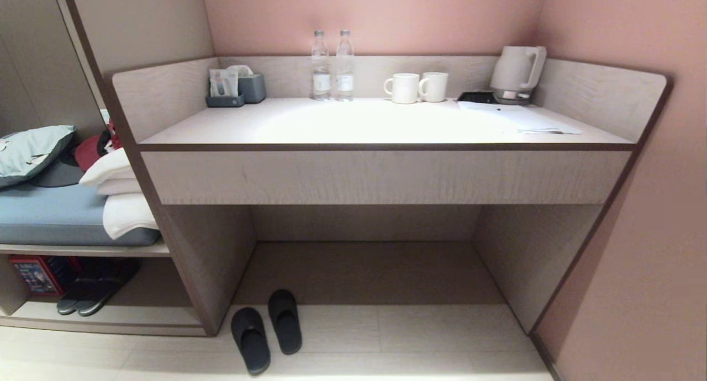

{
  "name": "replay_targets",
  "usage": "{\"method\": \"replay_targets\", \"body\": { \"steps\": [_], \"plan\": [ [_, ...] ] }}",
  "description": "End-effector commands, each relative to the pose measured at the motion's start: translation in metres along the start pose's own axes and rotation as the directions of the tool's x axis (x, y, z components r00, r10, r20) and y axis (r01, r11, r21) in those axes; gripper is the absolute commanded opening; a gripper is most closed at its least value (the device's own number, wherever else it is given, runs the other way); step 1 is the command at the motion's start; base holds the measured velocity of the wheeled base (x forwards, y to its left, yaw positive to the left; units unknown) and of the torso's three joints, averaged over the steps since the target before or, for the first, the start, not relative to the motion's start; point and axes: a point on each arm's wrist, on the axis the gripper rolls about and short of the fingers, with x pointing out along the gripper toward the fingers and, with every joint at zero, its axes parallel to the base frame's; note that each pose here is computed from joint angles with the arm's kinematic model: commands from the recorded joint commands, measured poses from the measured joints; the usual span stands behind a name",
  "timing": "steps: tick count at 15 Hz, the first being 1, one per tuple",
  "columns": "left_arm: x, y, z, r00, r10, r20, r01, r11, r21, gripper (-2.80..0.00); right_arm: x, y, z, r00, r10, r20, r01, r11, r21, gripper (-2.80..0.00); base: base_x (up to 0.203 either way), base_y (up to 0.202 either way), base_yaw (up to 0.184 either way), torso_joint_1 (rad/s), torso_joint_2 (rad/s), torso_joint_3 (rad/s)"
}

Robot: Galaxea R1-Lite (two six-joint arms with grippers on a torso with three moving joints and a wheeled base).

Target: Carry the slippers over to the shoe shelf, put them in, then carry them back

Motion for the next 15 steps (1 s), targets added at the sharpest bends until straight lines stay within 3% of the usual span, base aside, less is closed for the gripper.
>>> {"method": "replay_targets", "body": {
  "steps": [1, 15],
  "plan": [
    [0.0001, 0.0000, -0.0004, 1.000, 0.000, -0.002, 0.000, 1.000, -0.001, -2.80, 0.0002, 0.0002, -0.0119, 1.000, 0.000, 0.000, 0.000, 1.000, -0.001, -2.80, 0.000, 0.000, 0.000, 0.000, 0.00, 0.000],
    [0.0002, 0.0000, -0.0004, 1.000, 0.000, -0.002, 0.000, 1.000, -0.001, -2.80, 0.0002, 0.0002, -0.0123, 1.000, 0.000, -0.004, 0.000, 1.000, 0.000, -2.80, 0.000, 0.000, 0.000, 0.000, 0.00, 0.000]
  ]
}}
